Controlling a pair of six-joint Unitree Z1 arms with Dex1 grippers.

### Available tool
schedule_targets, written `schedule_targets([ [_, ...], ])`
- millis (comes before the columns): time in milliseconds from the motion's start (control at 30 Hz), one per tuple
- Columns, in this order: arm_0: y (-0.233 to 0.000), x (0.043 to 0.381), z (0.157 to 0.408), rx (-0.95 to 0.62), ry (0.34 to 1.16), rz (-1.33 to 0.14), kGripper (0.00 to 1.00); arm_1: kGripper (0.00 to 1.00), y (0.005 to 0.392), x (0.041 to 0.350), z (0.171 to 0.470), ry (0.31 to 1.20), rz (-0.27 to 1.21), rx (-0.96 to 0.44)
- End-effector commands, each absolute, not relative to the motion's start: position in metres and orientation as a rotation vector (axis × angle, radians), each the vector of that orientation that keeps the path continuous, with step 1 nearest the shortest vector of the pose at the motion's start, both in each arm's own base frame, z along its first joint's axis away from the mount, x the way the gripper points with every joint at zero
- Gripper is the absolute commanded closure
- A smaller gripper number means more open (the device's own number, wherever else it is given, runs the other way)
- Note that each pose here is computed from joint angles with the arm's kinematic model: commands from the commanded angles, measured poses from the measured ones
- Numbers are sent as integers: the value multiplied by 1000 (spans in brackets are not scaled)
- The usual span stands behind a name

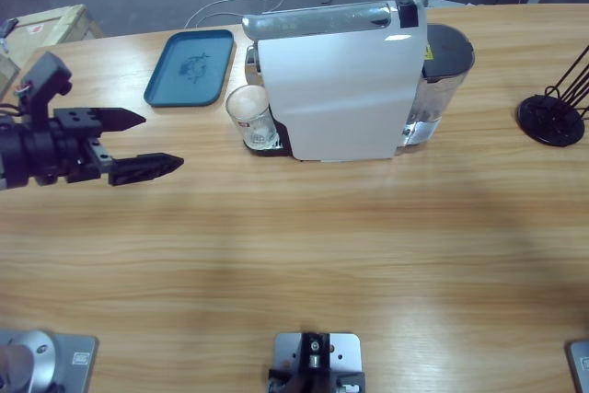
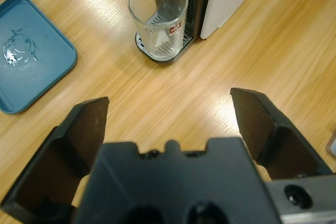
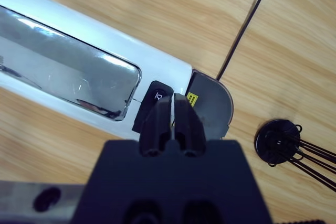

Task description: Pour coffee

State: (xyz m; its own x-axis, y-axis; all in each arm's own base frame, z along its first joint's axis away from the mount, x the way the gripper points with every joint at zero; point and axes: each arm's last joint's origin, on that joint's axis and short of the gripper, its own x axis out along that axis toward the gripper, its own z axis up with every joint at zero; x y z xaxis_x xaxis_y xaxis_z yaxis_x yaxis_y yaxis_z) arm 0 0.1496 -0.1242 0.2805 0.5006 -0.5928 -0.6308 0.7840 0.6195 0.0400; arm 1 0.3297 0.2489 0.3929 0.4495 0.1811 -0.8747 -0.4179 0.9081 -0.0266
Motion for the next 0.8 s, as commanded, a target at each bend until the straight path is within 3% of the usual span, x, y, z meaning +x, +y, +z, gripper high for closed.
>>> schedule_targets([
  [33, -126, 148, 265, 344, 675, -871, 13, 1000, 257, 348, 366, 1097, 369, -272],
  [567, -126, 148, 263, 340, 682, -871, 13, 1000, 260, 352, 352, 1131, 367, -285],
  [800, -125, 147, 261, 341, 683, -871, 13, 1000, 260, 331, 347, 1144, 380, -308],
])
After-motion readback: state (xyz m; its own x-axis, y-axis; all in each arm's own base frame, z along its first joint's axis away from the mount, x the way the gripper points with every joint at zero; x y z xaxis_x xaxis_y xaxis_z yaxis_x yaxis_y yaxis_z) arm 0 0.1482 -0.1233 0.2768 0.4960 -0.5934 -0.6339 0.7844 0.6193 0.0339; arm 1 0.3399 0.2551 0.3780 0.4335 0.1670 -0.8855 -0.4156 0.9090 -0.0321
